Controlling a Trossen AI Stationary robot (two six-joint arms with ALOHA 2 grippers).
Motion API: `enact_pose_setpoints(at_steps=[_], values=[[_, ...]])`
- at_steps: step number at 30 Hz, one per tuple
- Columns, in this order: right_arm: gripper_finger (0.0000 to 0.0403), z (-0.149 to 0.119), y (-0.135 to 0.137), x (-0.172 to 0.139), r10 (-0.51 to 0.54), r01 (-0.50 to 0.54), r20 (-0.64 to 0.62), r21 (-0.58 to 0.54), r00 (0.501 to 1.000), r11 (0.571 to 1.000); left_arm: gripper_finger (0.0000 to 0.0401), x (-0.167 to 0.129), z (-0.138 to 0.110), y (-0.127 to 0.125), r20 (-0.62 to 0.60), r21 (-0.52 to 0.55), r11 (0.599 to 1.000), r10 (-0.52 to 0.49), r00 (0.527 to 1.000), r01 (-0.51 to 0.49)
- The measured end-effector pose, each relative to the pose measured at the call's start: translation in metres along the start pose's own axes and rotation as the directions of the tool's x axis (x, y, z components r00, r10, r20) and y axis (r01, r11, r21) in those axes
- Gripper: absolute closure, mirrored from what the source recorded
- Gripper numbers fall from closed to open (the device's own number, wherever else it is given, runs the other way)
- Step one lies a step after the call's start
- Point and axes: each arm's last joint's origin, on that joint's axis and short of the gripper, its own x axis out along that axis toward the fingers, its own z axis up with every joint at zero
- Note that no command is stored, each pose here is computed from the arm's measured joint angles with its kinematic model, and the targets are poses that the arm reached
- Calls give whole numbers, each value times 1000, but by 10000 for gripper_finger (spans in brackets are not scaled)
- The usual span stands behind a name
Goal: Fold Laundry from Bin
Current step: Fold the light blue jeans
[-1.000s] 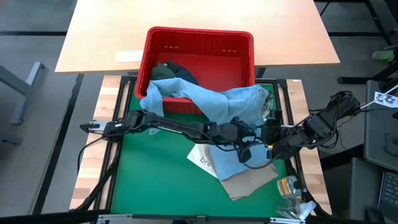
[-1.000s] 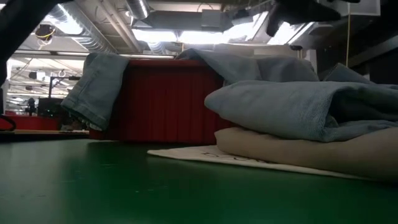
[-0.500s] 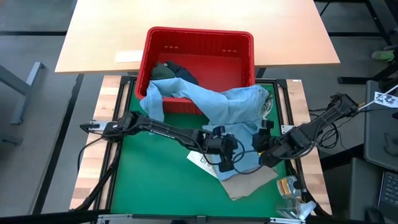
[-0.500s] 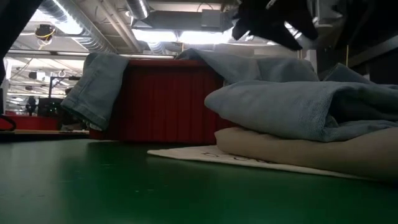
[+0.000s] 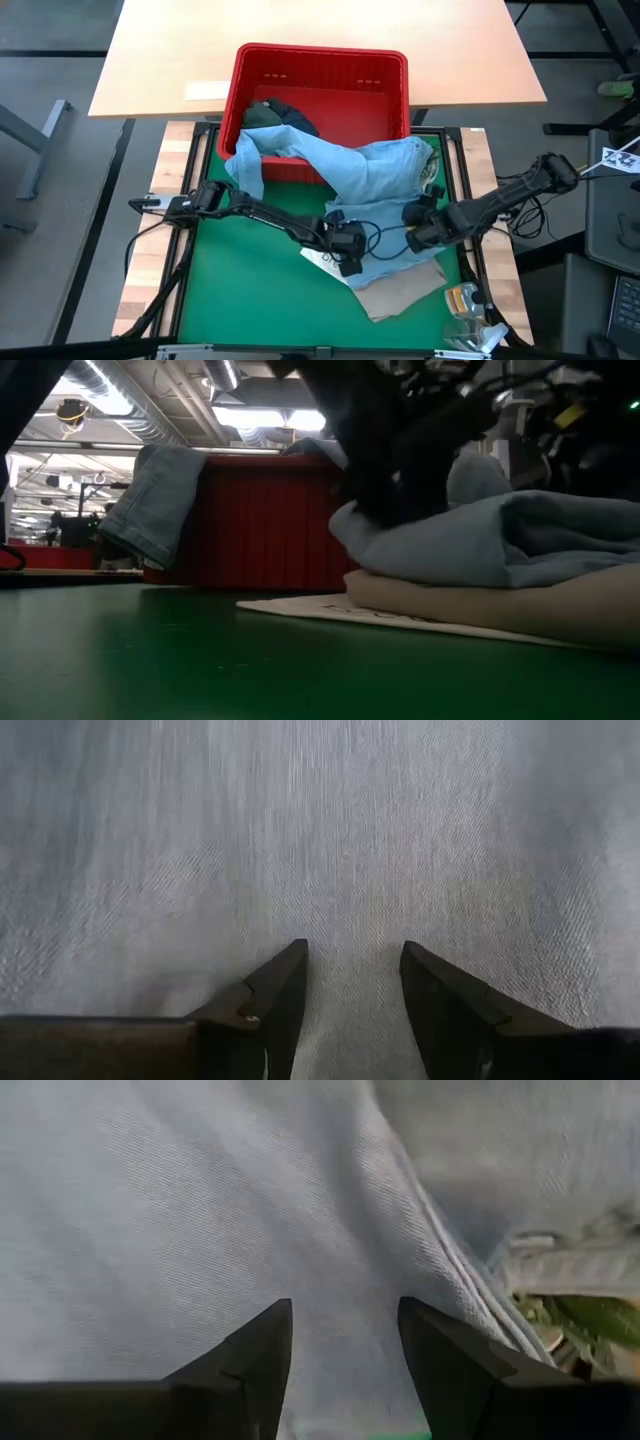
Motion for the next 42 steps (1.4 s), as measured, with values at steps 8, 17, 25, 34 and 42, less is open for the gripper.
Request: enact_pose_setpoints(at_steps=[8, 17, 25, 34, 42], values=[[217, 4, -13, 14, 46, -40, -116, 53, 992, 998, 243, 7, -10, 1, -6, -46, 999, 2, 1000, -2], [217, 13, -19, -3, 131, -126, -171, 39, 977, 991, 243, -26, 29, -8, 112, -39, 995, -83, 990, 87], [217, 33, -25, -26, 183, -176, -82, 83, 980, 981, 243, -57, 58, -7, 168, 25, 999, -52, 984, 49], [217, 30, -17, -7, 108, -108, 7, 100, 994, 989, 243, -55, 51, 12, 80, 62, 982, 174, 982, -179], [217, 9, -9, 22, 9, -9, 1, 76, 1000, 997, 243, -16, 24, 36, -26, 61, 967, 248, 968, -246]])
